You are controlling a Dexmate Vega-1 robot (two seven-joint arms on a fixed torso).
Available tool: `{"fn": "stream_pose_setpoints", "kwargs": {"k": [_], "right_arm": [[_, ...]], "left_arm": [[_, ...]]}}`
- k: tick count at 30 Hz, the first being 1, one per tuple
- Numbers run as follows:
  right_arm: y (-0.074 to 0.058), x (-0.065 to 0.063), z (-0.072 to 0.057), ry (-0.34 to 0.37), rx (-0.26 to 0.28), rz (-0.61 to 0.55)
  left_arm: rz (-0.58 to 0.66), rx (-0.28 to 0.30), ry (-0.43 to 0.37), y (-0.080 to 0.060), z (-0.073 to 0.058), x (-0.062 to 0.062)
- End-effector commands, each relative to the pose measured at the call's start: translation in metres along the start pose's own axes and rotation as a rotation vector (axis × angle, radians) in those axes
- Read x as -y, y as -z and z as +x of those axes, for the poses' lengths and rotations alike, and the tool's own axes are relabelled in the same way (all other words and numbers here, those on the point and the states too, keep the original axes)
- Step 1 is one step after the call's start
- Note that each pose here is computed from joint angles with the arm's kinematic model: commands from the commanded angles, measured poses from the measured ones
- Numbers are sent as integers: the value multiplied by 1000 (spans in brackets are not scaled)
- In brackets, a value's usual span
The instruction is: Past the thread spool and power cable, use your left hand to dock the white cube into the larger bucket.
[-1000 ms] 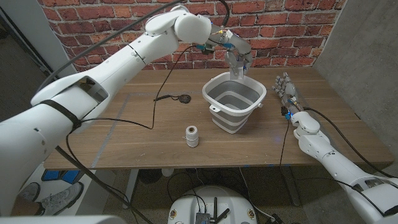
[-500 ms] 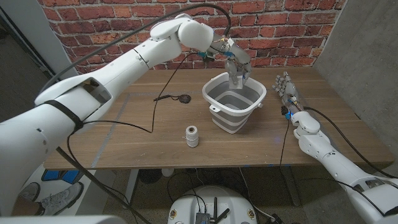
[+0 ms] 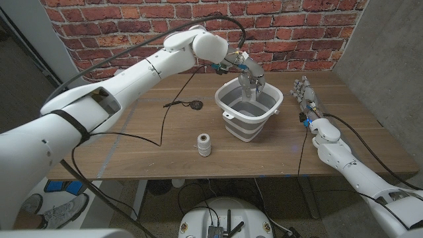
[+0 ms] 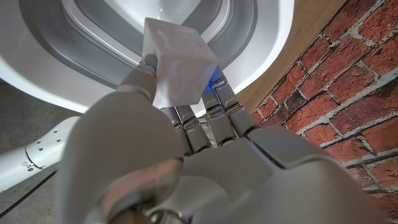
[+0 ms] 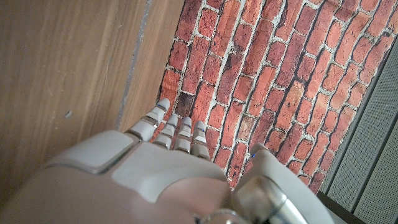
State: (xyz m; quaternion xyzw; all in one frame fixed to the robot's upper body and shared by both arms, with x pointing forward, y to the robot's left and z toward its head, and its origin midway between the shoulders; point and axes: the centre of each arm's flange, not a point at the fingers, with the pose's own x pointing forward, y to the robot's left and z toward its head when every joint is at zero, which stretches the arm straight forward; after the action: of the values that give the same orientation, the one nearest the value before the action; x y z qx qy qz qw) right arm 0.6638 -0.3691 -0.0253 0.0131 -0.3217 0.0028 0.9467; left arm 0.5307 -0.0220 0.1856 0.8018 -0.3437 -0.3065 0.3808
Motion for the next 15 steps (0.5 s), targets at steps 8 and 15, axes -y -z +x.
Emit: {"fn": "stream_pose_setpoints", "kwargs": {"k": [8,15], "right_arm": [[1,0,-3,5,0,3],[2,0,-6,8,1,9]], "left_arm": [[-31,1,18,1,17,27],[-37,4,20,1,24,38]]}}
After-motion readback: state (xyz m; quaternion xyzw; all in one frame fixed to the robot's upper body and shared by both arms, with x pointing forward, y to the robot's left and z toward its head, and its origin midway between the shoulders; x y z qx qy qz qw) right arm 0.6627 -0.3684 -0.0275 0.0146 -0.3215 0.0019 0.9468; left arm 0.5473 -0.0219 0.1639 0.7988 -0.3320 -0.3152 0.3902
